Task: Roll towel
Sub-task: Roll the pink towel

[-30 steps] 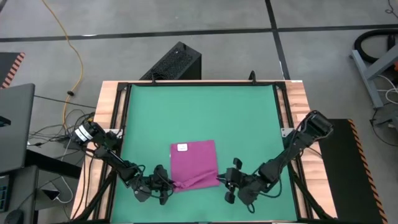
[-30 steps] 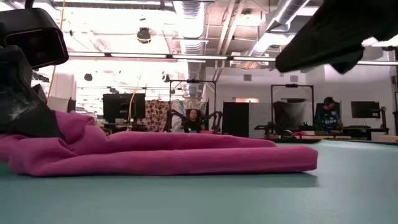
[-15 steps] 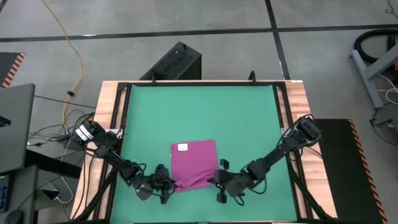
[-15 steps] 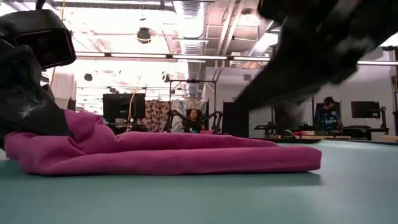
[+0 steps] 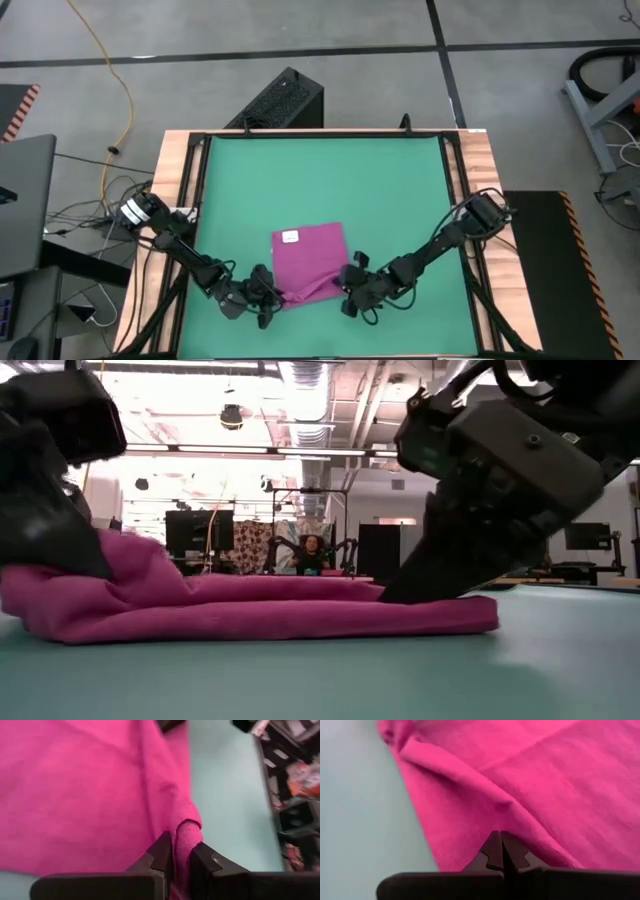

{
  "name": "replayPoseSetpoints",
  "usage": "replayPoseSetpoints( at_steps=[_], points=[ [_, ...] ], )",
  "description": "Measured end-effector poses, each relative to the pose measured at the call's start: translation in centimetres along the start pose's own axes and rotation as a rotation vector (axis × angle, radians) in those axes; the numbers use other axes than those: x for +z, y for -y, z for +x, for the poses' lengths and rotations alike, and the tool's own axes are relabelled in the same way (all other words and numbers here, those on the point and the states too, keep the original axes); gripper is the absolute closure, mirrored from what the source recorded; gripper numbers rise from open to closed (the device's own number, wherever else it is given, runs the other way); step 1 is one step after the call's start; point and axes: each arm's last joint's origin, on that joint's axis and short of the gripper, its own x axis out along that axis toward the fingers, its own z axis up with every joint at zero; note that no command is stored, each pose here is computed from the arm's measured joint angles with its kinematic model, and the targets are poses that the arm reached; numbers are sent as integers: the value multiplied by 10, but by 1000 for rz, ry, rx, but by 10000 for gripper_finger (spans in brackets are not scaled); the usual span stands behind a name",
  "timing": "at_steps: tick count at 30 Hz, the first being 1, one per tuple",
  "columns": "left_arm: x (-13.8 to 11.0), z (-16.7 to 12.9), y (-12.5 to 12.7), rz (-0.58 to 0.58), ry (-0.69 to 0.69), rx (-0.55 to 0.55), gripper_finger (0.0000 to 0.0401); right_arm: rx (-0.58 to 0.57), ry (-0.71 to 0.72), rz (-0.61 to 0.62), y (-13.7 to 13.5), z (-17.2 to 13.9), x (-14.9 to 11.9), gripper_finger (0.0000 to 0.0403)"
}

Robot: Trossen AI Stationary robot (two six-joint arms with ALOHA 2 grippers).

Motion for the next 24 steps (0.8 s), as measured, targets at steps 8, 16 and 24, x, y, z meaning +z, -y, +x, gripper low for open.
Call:
replayPoseSetpoints(
  at_steps=[8,16,24],
  points=[
    [17,-22,13,-2,-105,-81,353,-4,-11,40,1,5,-5,400],
    [17,-45,9,15,-158,40,368,2,-25,50,1,6,-7,400],
    [19,-62,51,259,146,34,399,1,-29,61,3,7,-6,398]
  ],
)
